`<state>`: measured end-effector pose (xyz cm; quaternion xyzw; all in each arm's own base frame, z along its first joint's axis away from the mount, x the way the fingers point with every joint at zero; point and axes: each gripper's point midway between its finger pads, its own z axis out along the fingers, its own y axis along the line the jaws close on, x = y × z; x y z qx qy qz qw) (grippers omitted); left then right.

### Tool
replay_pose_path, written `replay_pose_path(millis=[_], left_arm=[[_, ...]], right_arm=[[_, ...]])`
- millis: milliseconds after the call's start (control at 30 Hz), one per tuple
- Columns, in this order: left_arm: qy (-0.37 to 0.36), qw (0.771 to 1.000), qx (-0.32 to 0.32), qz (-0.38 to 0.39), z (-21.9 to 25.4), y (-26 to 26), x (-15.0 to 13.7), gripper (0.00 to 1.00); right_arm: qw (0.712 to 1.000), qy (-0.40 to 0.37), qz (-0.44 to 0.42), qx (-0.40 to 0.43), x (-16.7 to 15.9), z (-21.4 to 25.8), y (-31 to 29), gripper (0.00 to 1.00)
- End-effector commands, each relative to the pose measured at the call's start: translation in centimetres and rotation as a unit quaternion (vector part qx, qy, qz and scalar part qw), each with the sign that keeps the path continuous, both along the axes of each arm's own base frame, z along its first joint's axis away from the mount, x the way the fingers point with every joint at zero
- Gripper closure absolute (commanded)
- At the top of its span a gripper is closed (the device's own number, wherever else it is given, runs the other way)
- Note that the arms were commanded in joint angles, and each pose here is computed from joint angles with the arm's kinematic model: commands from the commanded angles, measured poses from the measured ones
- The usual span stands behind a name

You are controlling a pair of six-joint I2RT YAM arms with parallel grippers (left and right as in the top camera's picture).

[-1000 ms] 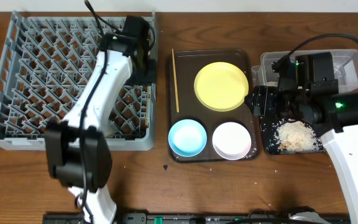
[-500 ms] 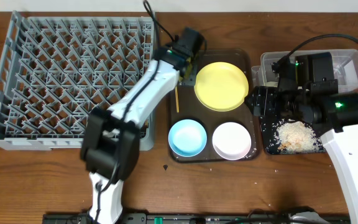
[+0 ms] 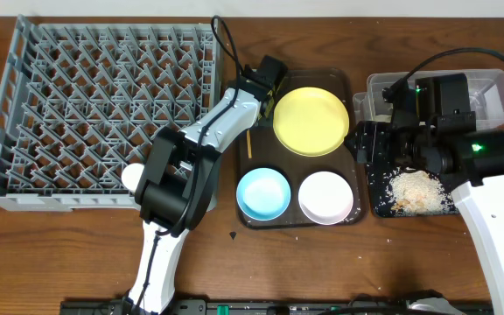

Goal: Sort waste into correct bins and load items into the dishwasher

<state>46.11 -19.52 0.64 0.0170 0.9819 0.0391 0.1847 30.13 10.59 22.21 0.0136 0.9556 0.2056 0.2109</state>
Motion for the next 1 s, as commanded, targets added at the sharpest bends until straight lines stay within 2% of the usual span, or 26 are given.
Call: replay_pose_path(millis=[0,67,100,167,300,400,533,633,767,867,967], left_arm=[[0.061,0.997,-0.046,0.002,-3.6,-1.4,-1.8,0.78],[0.071,0.996,-0.062,-0.003,-3.7,-2.0,-2.1,0.81],[0.071,0.996,-0.062,-0.002,-3.7,-2.0,-2.1,0.87],[0.069,0.996,-0.062,-0.002,-3.6,-1.9,-2.0,0.92],[0.064,0.996,-0.065,0.005,-2.3,-1.4,-1.3,0.93],[0.048,0.996,-0.073,0.013,0.9,-0.8,-0.4,0.92],[0.008,0.996,-0.089,0.015,8.6,0.5,-0.1,0.93],[-0.022,0.996,-0.09,0.0,14.8,2.3,-1.5,0.92],[-0.025,0.997,-0.065,0.024,18.9,6.0,-4.4,0.92],[-0.01,0.998,-0.029,0.053,19.1,9.0,-5.4,0.92],[0.019,0.997,-0.02,0.072,17.2,10.9,-5.7,0.92]], right_arm=[[1.0,0.01,0.001,0.002,-0.3,-0.5,0.3,0.28],[1.0,0.012,0.001,0.002,-0.4,-0.7,0.3,0.28],[1.0,0.013,0.001,0.002,-0.4,-0.7,0.3,0.28],[1.0,0.014,0.002,0.001,-0.4,-0.8,0.3,0.28],[1.0,0.014,0.002,0.001,-0.4,-0.8,0.3,0.29],[1.0,0.014,0.001,0.002,-0.4,-0.8,0.3,0.29],[1.0,0.015,0.002,0.001,-0.5,-0.8,0.3,0.29],[1.0,0.016,0.001,0.001,-0.5,-0.8,0.3,0.29],[1.0,0.019,0.002,0.001,-0.6,-0.9,0.2,0.3],[1.0,0.021,0.002,0.0,-0.7,-1.0,0.2,0.29],[1.0,0.019,0.001,0.001,-0.6,-0.9,0.2,0.29]])
